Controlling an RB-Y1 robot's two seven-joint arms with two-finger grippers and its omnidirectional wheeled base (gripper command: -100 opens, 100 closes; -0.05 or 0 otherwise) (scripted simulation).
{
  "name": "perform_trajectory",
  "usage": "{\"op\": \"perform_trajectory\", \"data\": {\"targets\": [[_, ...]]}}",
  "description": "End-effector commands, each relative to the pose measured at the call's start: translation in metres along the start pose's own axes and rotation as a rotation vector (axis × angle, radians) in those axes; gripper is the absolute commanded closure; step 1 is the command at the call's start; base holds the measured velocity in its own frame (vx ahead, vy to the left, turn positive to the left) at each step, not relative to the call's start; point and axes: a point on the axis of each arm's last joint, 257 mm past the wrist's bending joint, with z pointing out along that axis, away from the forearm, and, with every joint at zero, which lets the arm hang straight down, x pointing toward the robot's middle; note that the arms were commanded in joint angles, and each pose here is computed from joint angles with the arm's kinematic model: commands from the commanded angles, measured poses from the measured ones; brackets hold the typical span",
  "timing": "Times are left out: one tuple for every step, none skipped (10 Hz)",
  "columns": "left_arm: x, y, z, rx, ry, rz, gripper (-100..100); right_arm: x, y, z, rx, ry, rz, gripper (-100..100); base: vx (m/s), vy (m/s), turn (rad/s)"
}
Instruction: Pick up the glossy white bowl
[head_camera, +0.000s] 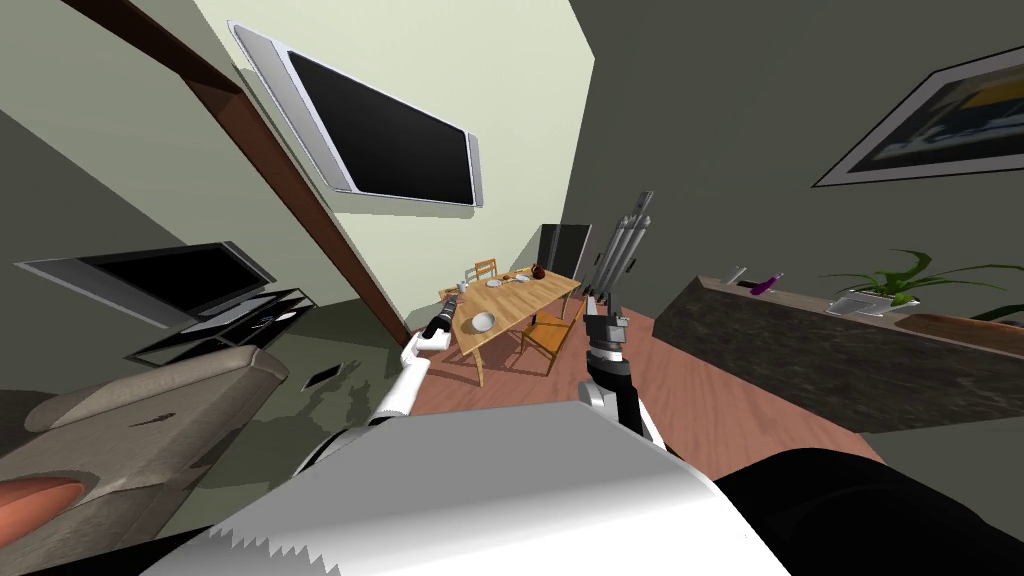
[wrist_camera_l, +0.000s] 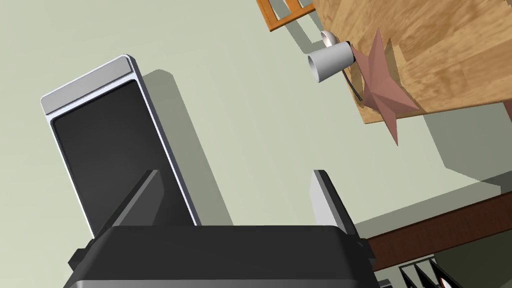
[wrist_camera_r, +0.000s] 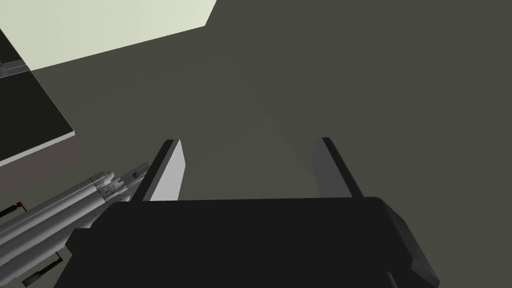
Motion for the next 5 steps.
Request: {"op": "perform_trajectory", "data": {"targets": [[0.004,0.011,0.008,-0.050,0.013,-0.005,-100,0.000,0.000,0.000,0.000,0.000,0.000,0,0.009,0.029,-0.047],[0.006,0.019,0.008,-0.065,0.017,-0.005,-100,0.000,0.000,0.000,0.000,0.000,0.000,0,0.005,0.011,0.005],[0.007,0.018,0.018,-0.104,0.024,-0.016,-100,0.000,0.000,0.000,0.000,0.000,0.000,0,0.006,0.018,-0.092],[0.012,0.034,0.017,-0.137,0.034,-0.016,-100,0.000,0.000,0.000,0.000,0.000,0.000,0,0.008,0.023,-0.058],[0.013,0.031,0.026,-0.164,0.038,-0.028,-100,0.000,0.000,0.000,0.000,0.000,0.000,0,0.014,0.023,-0.089]]}}
